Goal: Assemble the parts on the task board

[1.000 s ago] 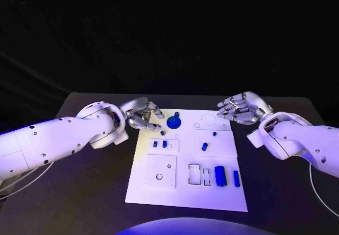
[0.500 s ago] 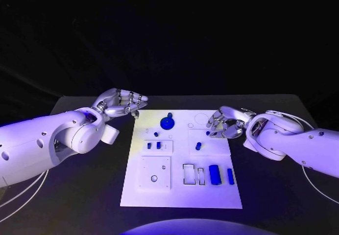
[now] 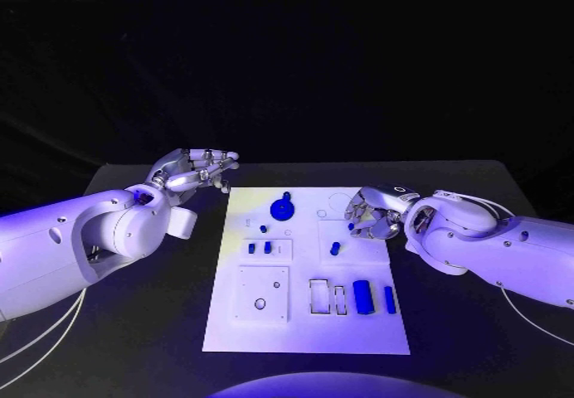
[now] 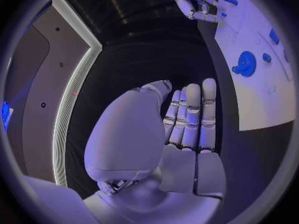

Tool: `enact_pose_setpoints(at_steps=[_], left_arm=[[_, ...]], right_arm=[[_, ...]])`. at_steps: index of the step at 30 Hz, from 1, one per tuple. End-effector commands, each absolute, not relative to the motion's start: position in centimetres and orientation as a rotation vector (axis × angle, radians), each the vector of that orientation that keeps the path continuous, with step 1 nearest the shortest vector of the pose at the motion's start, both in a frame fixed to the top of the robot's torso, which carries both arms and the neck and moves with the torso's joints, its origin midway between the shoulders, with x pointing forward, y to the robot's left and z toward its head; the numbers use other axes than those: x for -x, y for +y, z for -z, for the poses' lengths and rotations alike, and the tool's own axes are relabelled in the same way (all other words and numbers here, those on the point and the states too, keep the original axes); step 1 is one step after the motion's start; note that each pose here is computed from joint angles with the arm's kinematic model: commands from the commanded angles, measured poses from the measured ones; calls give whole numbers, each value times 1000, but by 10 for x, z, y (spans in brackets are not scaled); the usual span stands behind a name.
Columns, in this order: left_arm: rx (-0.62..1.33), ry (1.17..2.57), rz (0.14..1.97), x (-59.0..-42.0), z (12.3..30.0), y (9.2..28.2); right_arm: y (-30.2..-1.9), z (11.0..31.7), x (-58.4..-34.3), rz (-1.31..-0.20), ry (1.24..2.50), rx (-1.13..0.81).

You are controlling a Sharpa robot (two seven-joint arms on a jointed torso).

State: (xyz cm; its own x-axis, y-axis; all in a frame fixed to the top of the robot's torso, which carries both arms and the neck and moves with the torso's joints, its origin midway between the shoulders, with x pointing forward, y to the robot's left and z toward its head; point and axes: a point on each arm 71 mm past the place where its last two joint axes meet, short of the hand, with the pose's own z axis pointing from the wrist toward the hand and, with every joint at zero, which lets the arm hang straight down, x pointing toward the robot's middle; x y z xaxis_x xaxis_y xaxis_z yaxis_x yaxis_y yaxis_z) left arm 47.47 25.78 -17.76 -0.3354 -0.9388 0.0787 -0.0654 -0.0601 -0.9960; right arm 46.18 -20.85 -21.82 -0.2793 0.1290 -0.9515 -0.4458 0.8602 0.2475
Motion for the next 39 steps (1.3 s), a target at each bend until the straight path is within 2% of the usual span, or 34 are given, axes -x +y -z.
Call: enact_pose_setpoints(at_steps=[1, 21, 39], left_arm=[[1149, 1434, 1520, -475, 176, 259], [1148, 1457, 1534, -475, 178, 261], [1146, 1457, 1528, -475, 177, 262]], right_arm=[[-206, 222, -461, -524, 1782, 282], [-199, 234, -459, -455, 1841, 354], [-192, 228, -453, -408, 1723, 400]])
